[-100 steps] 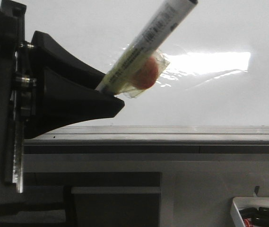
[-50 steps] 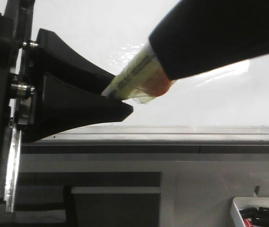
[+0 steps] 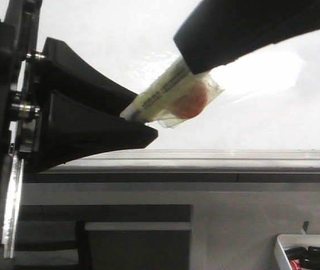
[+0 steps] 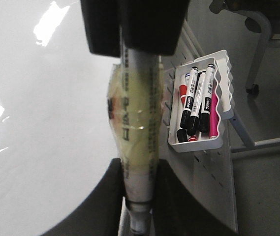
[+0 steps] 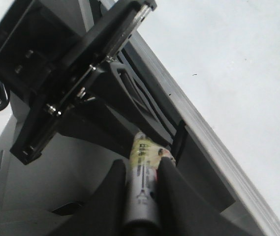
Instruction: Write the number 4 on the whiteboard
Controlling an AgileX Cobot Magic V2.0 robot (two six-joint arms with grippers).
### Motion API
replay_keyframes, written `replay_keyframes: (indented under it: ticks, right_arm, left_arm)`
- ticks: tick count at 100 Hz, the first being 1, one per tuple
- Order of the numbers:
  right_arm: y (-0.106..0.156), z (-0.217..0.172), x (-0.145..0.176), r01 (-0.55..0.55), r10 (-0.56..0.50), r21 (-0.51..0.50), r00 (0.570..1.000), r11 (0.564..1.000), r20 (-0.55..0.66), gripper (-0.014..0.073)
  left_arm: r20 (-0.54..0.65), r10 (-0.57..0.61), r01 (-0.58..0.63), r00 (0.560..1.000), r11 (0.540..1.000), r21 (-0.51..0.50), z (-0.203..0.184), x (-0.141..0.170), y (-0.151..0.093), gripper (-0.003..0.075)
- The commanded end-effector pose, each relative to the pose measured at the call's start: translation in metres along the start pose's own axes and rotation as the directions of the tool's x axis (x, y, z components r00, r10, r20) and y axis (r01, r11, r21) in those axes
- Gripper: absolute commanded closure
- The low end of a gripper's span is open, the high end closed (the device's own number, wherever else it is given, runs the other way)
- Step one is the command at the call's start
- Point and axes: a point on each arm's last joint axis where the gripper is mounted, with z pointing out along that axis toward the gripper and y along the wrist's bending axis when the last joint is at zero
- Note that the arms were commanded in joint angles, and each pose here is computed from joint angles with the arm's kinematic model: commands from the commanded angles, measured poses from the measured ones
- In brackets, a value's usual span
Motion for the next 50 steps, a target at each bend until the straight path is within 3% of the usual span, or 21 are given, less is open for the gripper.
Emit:
replay_keyframes:
  ticks: [1, 25, 50]
  right_arm:
    - [0.0005, -0.0061, -0.0143, -0.017, 0.017, -0.003, 0.998, 1.000, 0.067, 0.0657]
    - [0.0004, -0.0062, -0.0144, -0.017, 0.017, -0.001, 0.998, 1.000, 0.069, 0.0657]
    - [-0.0018, -0.0053, -0.0177, -0.019, 0.017, 0.020, 0.994, 1.000, 0.104, 0.0657]
  left_arm:
    - [0.110, 0.003, 0.002, 0.994, 0.999, -0.051, -0.0021, -0.0176, 0.0097, 0.0741]
    - [0.118, 0.002, 0.004, 0.993, 0.999, -0.053, -0.0022, -0.0183, 0.0099, 0.0706]
    - [0.128, -0.099, 0.114, 0.987, 0.988, -0.108, -0.0042, -0.0190, 0.0164, 0.0363]
